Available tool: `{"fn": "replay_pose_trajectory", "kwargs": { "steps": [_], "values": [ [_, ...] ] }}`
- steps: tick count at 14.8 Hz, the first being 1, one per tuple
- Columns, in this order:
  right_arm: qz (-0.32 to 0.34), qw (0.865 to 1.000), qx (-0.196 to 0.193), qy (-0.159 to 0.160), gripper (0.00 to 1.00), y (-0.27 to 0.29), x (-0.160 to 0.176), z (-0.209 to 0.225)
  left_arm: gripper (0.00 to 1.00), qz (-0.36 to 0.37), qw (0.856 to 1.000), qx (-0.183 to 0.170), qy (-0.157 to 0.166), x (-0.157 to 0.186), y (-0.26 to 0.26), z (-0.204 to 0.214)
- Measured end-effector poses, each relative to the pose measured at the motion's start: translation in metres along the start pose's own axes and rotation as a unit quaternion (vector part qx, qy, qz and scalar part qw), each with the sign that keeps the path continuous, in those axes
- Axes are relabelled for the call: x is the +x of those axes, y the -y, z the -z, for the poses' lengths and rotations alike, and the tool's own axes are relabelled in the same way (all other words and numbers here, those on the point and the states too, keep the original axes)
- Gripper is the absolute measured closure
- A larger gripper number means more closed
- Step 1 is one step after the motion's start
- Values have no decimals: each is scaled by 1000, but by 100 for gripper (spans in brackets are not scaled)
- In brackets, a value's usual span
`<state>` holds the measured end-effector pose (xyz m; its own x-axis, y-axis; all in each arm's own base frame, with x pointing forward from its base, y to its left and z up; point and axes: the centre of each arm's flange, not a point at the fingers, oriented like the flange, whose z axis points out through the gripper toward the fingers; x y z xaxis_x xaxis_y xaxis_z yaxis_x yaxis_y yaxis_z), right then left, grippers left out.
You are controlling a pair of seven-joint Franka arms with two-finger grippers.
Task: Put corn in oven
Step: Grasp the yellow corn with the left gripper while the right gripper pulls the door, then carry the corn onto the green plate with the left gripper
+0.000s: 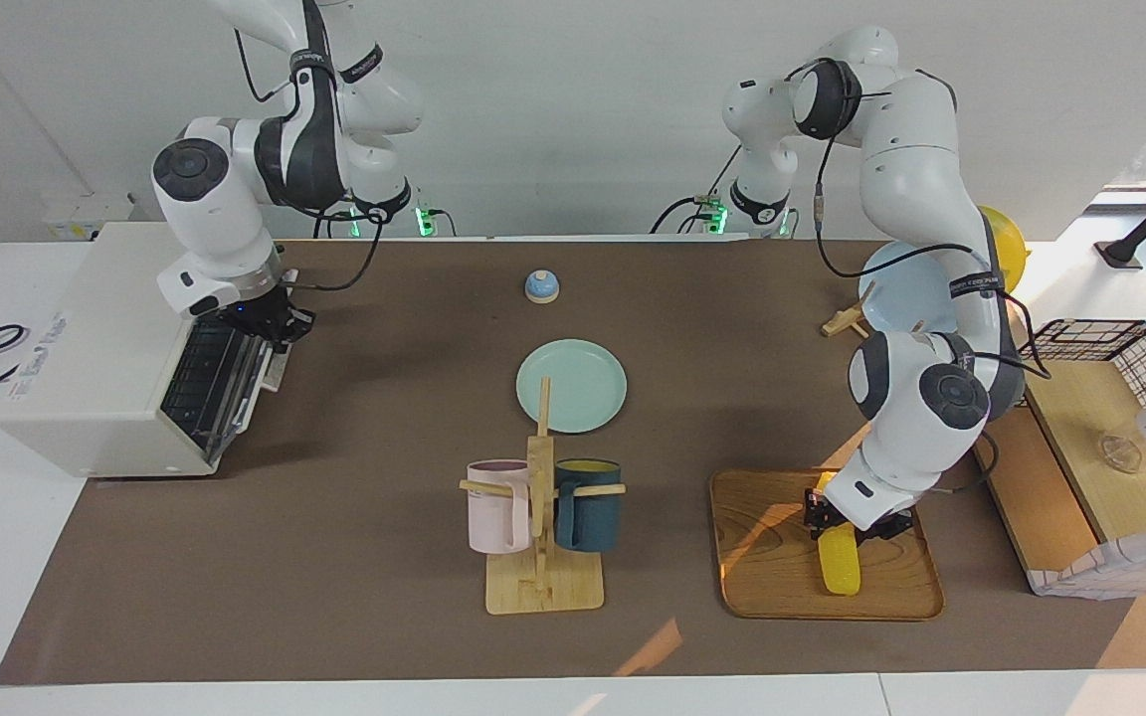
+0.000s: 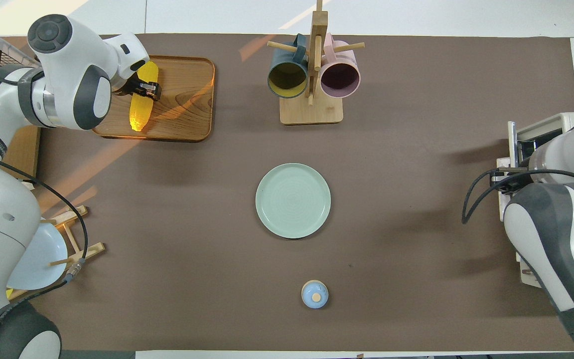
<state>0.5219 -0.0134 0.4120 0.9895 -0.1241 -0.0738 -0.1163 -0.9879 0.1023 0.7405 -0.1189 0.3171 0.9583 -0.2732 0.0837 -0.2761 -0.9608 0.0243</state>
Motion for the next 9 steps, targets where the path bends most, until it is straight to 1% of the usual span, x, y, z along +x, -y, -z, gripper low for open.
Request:
{"fn": "replay_pose_trajectory", "kwargs": {
  "steps": [1, 3, 5, 7, 9],
  "values": [
    [2, 1000, 7, -2, 99, 7, 1, -11, 44, 9, 1000, -15, 4, 0, -2, 10],
    [12, 1000, 12, -9, 99, 22, 1, -35, 44, 28, 999, -40, 1, 0, -9, 53],
    [16, 1000, 16, -17, 99, 31, -1, -58, 44, 54, 997, -46, 6, -10, -27, 108],
    [19, 999, 20, -26, 99, 35, -3, -76, 44, 76, 996, -45, 14, -27, -69, 149],
    [13, 999, 27, -29, 99, 37, -4, -90, 44, 91, 995, -38, 30, -52, -135, 162]
  ]
}}
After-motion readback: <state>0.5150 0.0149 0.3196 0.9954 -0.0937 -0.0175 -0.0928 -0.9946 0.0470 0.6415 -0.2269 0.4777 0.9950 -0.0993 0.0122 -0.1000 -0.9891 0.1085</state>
